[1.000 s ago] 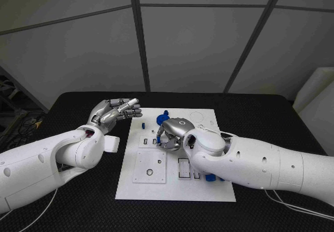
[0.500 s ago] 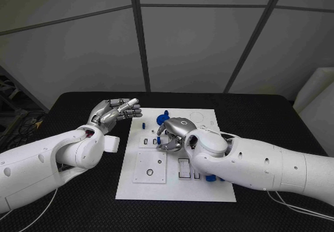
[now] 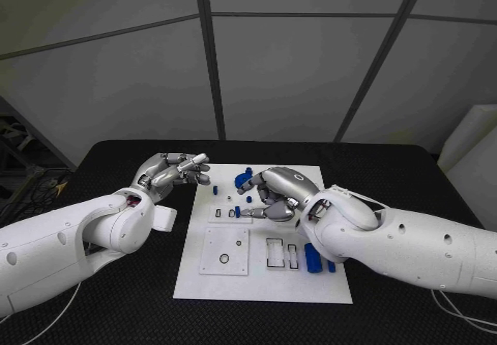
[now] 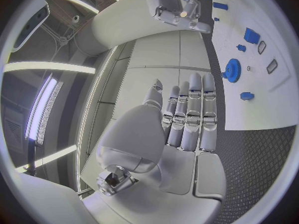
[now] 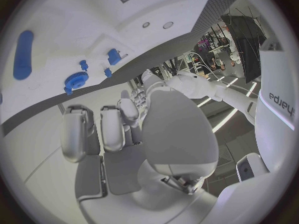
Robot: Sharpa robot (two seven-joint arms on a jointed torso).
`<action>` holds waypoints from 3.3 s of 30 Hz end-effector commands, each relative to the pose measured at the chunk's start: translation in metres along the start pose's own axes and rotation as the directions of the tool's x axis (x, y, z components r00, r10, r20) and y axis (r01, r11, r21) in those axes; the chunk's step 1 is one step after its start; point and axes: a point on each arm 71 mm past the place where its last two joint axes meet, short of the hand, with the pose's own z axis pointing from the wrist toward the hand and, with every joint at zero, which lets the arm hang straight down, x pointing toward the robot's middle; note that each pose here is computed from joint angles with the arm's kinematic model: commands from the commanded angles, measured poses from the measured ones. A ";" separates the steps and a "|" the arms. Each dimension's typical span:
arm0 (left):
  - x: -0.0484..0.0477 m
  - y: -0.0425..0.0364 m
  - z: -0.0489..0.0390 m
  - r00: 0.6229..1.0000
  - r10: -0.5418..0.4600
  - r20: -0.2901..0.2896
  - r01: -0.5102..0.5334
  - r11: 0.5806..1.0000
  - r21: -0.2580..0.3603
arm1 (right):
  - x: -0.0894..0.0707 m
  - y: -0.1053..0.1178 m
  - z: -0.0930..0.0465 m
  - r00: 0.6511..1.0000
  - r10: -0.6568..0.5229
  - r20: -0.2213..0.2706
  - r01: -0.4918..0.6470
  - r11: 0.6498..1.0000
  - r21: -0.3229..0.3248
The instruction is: Assemble the parts on the task board
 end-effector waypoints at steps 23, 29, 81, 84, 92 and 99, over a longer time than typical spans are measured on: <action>0.0384 -0.0019 0.0423 0.589 0.615 -0.524 -0.805 0.508 -0.307 | -0.095 -0.075 -0.016 0.955 0.276 0.110 -0.291 0.943 0.163; 0.0530 0.0084 0.0520 0.526 0.622 -0.580 -0.849 0.421 -0.318 | -0.096 -0.079 -0.016 0.956 0.274 0.108 -0.290 0.939 0.184; 0.0910 0.0211 0.0810 0.420 0.627 -0.657 -0.907 0.263 -0.329 | -0.092 -0.082 -0.011 0.960 0.269 0.085 -0.281 0.932 0.229; 0.0927 0.0215 0.0817 0.417 0.625 -0.660 -0.908 0.260 -0.328 | -0.091 -0.082 -0.011 0.960 0.269 0.083 -0.281 0.932 0.229; 0.0954 0.0225 0.0830 0.410 0.620 -0.669 -0.912 0.251 -0.326 | -0.091 -0.082 -0.010 0.959 0.271 0.079 -0.282 0.932 0.229; 0.0953 0.0235 0.0841 0.406 0.615 -0.676 -0.913 0.242 -0.328 | -0.090 -0.081 -0.009 0.959 0.272 0.075 -0.282 0.932 0.230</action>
